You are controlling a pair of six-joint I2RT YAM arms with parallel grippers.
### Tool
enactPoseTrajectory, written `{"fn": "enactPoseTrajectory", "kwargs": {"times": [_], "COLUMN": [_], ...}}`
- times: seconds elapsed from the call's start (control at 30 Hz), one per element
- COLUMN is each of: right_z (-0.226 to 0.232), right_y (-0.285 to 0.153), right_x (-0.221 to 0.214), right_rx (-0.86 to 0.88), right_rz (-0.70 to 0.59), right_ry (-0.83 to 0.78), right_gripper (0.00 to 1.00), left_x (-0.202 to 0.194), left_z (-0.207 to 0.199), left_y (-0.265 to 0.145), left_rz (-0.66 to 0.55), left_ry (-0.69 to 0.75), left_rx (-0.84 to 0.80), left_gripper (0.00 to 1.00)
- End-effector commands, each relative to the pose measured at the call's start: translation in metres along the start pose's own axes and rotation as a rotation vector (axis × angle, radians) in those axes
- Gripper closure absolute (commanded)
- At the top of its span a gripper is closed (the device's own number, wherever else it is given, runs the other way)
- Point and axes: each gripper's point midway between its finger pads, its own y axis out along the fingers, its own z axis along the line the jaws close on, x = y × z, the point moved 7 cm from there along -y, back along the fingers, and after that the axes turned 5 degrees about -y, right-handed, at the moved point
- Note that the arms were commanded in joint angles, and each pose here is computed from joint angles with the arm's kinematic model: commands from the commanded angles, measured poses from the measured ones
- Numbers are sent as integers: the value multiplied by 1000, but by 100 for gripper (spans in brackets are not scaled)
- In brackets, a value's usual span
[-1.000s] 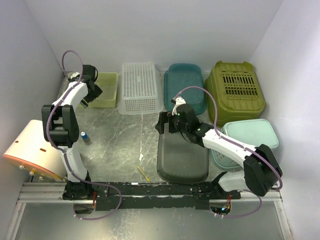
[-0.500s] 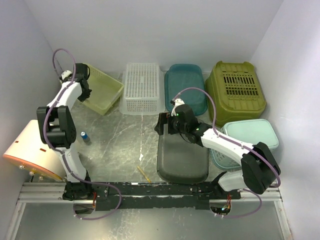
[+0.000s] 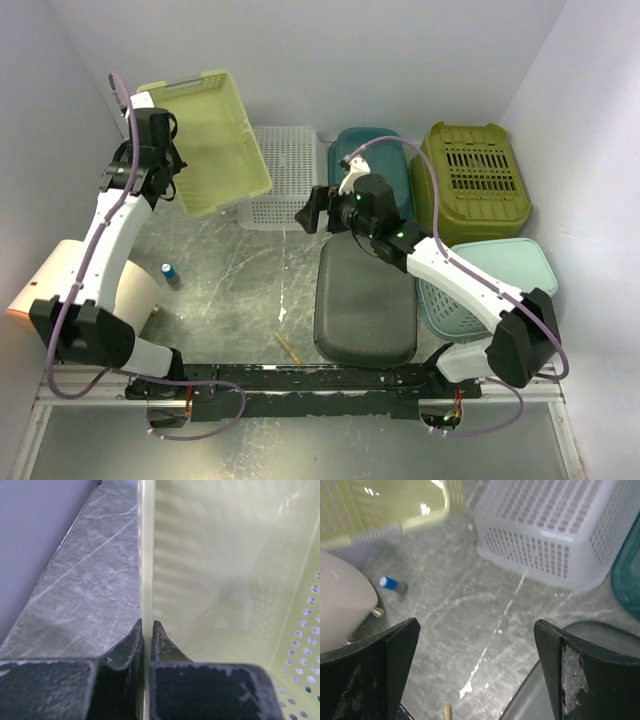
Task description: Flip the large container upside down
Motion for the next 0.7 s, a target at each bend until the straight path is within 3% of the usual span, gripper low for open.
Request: {"fn": "enactPoseTrajectory", "kwargs": {"times": [0.0, 0.13, 0.33, 0.5, 0.67], "right_z": [5, -9, -51, -65, -66], "right_y": [-28, -57, -107, -127, -122], "right_x": [53, 76, 66, 51, 45], "right_rx": [-73, -271, -658, -755, -755], "right_rz": [-173, -259, -364, -378, -349], "right_ry": [-38, -55, -11, -15, -21], "right_gripper": [0, 0, 0, 0, 0], "left_x": [0, -39, -133, -174, -197], "left_z": [-17, -46, -29, 2, 8], "left_y": [-28, -55, -74, -83, -90], "left_rz": [19, 188, 535, 689, 796], "left_ry": [152, 248, 309, 324, 297], "left_rx": [-321, -552, -545, -485, -527], "left_gripper": [93, 93, 93, 93, 94]}}
